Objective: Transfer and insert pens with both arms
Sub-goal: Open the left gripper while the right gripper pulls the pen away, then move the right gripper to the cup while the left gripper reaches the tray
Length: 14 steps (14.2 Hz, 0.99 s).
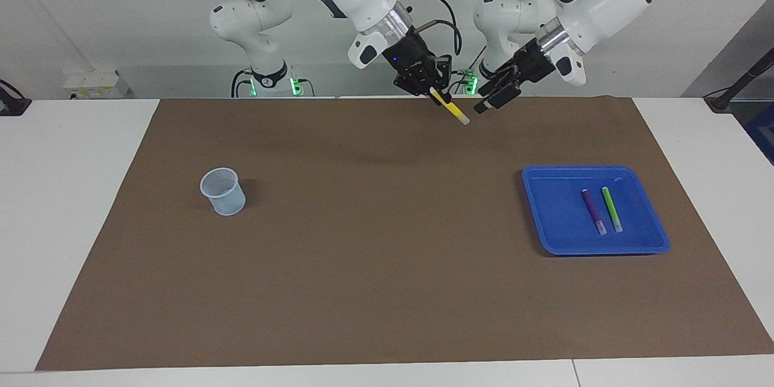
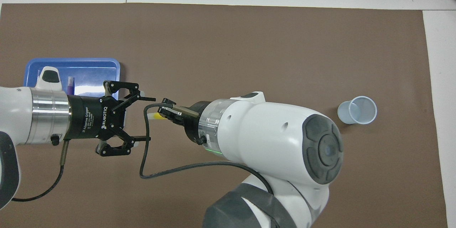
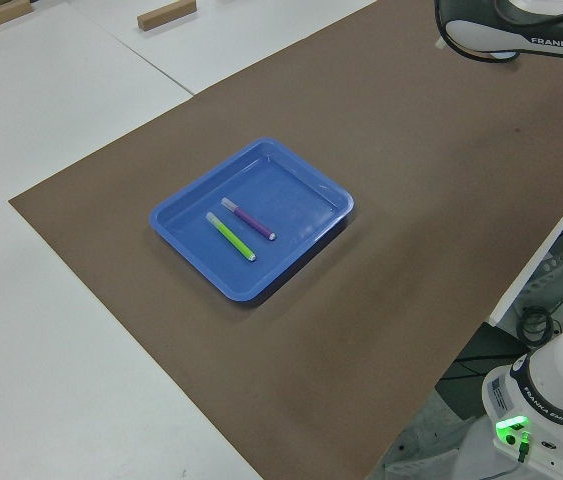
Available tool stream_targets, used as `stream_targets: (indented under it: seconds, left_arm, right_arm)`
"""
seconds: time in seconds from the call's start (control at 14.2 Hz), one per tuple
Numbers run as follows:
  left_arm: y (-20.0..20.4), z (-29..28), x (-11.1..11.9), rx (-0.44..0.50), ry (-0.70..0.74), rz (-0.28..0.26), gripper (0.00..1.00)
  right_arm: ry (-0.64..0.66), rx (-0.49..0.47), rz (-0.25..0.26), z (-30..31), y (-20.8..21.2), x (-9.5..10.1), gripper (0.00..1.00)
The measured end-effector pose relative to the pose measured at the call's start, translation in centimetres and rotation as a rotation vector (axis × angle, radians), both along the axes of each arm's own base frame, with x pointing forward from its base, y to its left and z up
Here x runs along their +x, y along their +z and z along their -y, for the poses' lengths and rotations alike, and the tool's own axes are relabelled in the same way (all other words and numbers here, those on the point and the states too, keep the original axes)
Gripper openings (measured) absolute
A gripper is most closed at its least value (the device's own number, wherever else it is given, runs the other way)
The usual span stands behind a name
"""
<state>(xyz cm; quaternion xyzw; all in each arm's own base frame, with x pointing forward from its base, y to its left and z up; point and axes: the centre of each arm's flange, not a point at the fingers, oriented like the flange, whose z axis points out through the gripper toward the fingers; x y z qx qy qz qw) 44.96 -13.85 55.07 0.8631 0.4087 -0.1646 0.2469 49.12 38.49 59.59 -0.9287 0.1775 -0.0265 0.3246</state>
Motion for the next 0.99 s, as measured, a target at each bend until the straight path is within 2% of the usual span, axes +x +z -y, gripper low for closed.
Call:
stream_targets:
  seconds: [0.21, 0.42, 0.56, 0.77, 0.99]
  left_arm:
    - [-0.7, -1.8, -0.8, 0.095, -0.281, 0.117, 0.8]
    - [-1.3, -4.7, -0.9, 0.13, -0.483, 0.187, 0.8]
    - [-1.8, -7.0, -0.7, 0.156, -0.592, 0.232, 0.8]
    - [-2.5, -9.3, -0.6, 0.211, -0.737, 0.273, 0.8]
    - [-3.5, -11.2, 0.2, 0.284, -0.866, 0.295, 0.8]
  right_arm:
    - [0.059, -0.028, 0.023, 1.5, 0.2, 0.7, 0.18]
    - [0.137, -0.067, 0.044, 3.0, -0.3, 1.4, 0.18]
    - [0.21, -0.133, 0.077, 4.9, -0.9, 2.3, 0.18]
    - [0.329, -0.261, 0.13, 7.8, -1.7, 3.5, 0.18]
    - [0.46, -0.373, 0.157, 11.6, -2.4, 4.6, 0.18]
